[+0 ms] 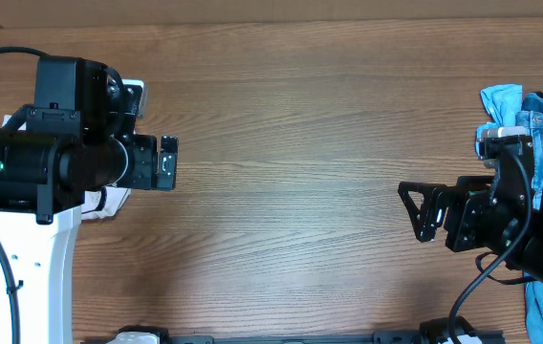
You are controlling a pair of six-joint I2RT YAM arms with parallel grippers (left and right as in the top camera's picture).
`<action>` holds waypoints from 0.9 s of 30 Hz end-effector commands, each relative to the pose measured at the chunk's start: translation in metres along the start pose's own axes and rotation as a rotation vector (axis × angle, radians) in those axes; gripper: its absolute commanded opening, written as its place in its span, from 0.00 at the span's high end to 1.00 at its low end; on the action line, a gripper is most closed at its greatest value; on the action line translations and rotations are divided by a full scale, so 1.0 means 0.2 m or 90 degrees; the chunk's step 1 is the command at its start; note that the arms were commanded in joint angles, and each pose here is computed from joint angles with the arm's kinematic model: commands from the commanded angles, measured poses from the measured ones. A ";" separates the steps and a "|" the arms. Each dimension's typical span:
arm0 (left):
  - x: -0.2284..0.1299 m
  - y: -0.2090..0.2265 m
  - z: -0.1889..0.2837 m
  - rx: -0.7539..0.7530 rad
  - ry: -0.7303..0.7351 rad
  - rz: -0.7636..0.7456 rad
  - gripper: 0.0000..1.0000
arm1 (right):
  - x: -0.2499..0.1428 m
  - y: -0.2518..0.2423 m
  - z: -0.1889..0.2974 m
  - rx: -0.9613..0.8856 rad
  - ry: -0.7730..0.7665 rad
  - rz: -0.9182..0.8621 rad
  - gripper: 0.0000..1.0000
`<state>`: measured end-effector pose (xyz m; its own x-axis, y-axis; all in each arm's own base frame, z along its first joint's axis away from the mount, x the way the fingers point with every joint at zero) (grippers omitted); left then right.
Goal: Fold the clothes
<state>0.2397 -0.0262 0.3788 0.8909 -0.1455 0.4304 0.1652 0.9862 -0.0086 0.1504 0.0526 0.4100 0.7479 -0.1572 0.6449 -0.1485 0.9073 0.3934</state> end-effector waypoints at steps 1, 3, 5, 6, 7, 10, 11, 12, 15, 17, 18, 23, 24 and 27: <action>0.00 -0.01 -0.01 0.001 0.003 0.006 0.00 | 0.00 0.00 0.01 -0.006 -0.006 0.003 0.00; 0.00 -0.01 -0.01 0.001 0.003 0.006 0.00 | 0.00 0.00 0.01 -0.006 -0.006 0.003 0.00; 0.00 -0.01 -0.01 0.001 0.003 0.006 0.00 | 0.00 0.00 0.01 -0.006 -0.006 0.003 0.00; 0.00 -0.01 -0.01 0.001 0.003 0.006 0.00 | 0.00 0.00 0.01 -0.005 -0.009 0.003 0.00; 0.00 -0.01 -0.01 0.001 0.003 0.006 0.00 | 0.00 0.00 0.02 -0.004 -0.012 0.005 0.00; 0.00 -0.01 -0.01 0.001 0.003 0.006 0.00 | -0.03 0.00 0.06 0.000 -0.029 0.010 0.00; 0.00 -0.01 -0.01 0.001 0.003 0.006 0.00 | -0.03 0.00 0.07 -0.005 -0.039 0.013 0.00; 0.00 -0.01 -0.01 0.001 0.003 0.006 0.00 | -0.03 -0.02 0.08 -0.030 -0.055 0.015 0.00; 0.00 -0.01 -0.01 0.001 0.003 0.006 0.00 | -0.01 -0.06 0.06 -0.047 -0.141 0.031 0.00; 0.00 -0.01 -0.01 0.001 0.003 0.006 0.00 | -0.02 -0.10 0.00 -0.047 -0.189 0.037 0.00; 0.00 -0.01 -0.01 0.001 0.003 0.006 0.00 | -0.05 -0.12 -0.05 -0.046 -0.203 0.038 0.00; 0.00 -0.01 -0.01 0.001 0.003 0.006 0.00 | -0.32 -0.30 -0.35 -0.045 -0.206 0.030 0.00; 0.00 -0.01 -0.01 0.001 0.003 0.006 0.00 | -0.38 -0.33 -0.39 -0.048 -0.196 0.028 0.00; 0.00 -0.01 -0.01 0.001 0.003 0.006 0.00 | -0.55 -0.41 -0.50 -0.052 -0.184 0.025 0.00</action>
<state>0.2401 -0.0262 0.3785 0.8907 -0.1455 0.4307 0.1652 0.9862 -0.0085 0.1530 0.0371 0.2680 0.5490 -0.2072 0.8097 -0.1216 0.9387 0.3226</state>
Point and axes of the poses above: each gripper's point midway between its finger pads, its own z axis back along the fingers, its own y axis along the line the jaws close on, x = y × z, the point moved 7 cm from there along z, back along the fingers, and after that the axes turned 5 degrees about -z, right-handed, at the moved point
